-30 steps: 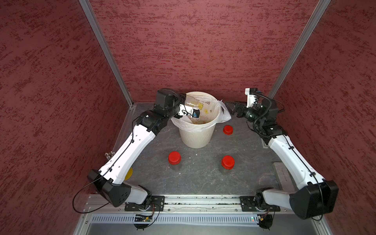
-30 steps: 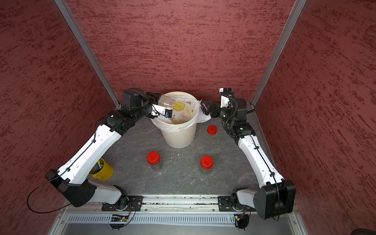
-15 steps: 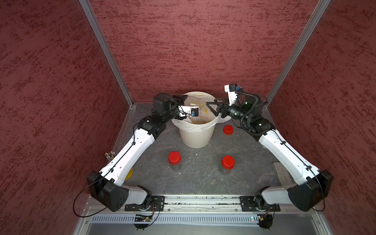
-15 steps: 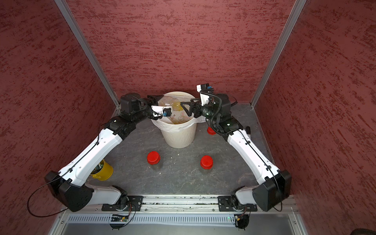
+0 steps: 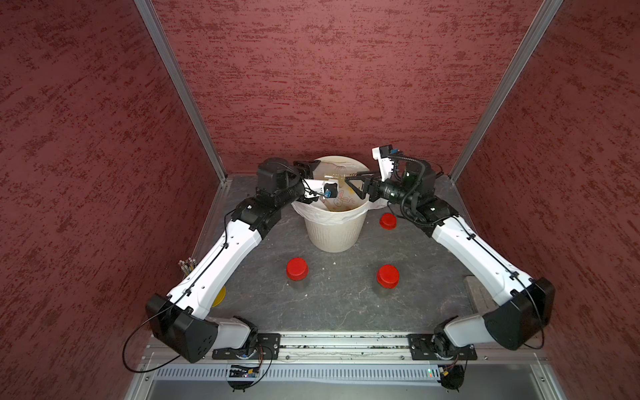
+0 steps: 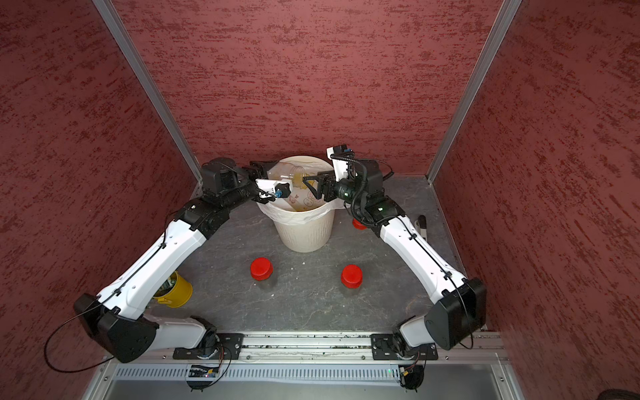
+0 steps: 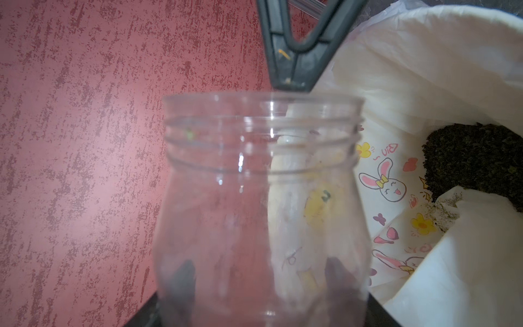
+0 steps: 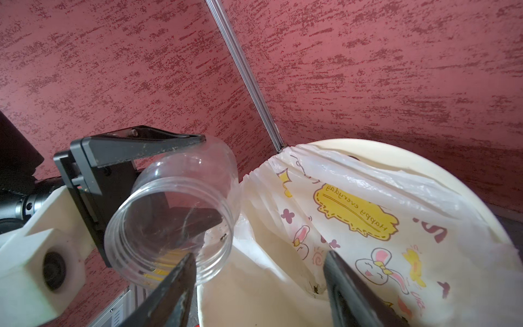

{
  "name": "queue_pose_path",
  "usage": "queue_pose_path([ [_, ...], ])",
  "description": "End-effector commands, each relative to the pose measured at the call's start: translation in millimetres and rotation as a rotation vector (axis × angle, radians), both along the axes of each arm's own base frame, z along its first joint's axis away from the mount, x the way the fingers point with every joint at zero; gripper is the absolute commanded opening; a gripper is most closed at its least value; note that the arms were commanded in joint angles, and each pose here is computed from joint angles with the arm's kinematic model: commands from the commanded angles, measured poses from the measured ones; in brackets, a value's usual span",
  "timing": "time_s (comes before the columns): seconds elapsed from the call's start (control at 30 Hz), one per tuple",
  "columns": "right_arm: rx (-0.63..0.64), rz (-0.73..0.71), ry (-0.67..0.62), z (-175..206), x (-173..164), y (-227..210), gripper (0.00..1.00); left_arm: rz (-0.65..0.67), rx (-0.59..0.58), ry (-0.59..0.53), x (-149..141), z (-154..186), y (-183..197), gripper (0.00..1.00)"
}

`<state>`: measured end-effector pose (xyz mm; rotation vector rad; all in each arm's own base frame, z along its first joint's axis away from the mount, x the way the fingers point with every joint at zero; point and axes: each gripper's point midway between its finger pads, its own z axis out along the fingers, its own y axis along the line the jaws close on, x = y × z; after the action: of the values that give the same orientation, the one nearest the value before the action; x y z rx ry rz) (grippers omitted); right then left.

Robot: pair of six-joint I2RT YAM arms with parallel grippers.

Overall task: Empty moldy tea leaves from jars
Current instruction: Place the jar at the center of the board.

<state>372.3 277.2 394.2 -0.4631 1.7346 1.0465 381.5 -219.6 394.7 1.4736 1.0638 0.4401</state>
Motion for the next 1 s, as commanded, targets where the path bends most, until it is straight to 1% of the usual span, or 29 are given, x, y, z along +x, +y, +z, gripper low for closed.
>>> queue_pose_path([
  [0.0, 0.022, 0.026, -0.041, 16.1, 1.6, 7.0, 0.71, -0.008, -0.033, -0.022, -6.8, 11.6, 3.4, 0.59],
  [0.4, 0.030, 0.064, -0.034, 14.6, 7.0, 18.9, 0.69, -0.025, -0.035, -0.021, -10.2, 10.7, 1.8, 0.59],
  [0.63, 0.038, 0.081, -0.040, 18.4, 7.2, 24.4, 0.65, -0.031, -0.042, -0.022, -11.3, 12.1, 0.6, 0.59],
  [0.97, 0.045, 0.112, -0.051, 23.0, 5.8, 34.1, 0.50, -0.040, -0.047, -0.017, -11.7, 10.7, -1.0, 0.59],
])
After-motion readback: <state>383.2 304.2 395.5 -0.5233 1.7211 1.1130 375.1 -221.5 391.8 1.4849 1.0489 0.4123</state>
